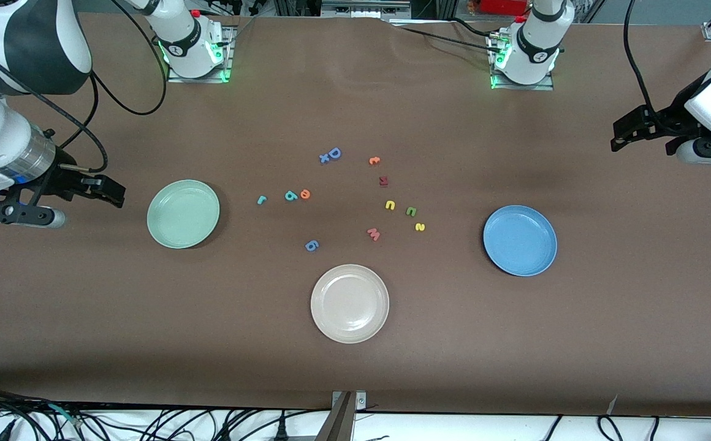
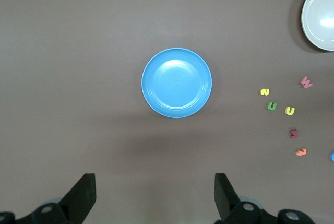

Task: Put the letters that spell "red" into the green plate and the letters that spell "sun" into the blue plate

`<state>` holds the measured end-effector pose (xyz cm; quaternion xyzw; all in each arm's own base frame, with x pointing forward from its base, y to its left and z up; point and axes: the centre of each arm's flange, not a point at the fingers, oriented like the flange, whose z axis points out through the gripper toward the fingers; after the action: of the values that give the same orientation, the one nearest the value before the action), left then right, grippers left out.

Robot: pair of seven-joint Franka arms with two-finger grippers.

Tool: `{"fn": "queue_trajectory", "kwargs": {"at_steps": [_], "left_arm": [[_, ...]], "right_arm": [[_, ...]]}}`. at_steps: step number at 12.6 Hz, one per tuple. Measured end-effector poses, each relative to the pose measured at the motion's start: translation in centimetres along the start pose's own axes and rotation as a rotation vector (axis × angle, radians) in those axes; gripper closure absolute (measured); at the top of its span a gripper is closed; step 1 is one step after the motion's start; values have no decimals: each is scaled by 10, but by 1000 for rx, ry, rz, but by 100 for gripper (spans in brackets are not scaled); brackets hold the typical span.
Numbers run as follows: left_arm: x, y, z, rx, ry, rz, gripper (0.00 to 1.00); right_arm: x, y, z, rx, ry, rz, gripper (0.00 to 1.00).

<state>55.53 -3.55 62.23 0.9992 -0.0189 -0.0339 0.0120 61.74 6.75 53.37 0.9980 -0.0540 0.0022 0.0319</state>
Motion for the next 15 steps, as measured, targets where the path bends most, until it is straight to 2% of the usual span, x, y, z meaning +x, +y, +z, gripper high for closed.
{"fn": "queue_trajectory", "kwargs": {"at_steps": [2, 3, 5, 7, 12, 15], "left_arm": [[3, -1, 7, 0, -14, -1, 0], [13, 0, 29, -1, -57, 0, 0], [46, 6, 105, -2, -184, 11, 0], [60, 17, 137, -1, -230, 30, 0], [62, 81, 143, -71, -212, 112, 0], [74, 140, 185, -61, -192, 144, 0]], "right_arm": [[-1, -2, 6, 11, -10, 1, 0], [-1, -3, 9, 23, -15, 2, 0], [-1, -5, 13, 33, -24, 3, 0], [-3, -10, 13, 38, -27, -3, 0], [-8, -31, 14, 44, -30, -34, 0], [-14, -53, 14, 44, -26, -38, 0]]}}
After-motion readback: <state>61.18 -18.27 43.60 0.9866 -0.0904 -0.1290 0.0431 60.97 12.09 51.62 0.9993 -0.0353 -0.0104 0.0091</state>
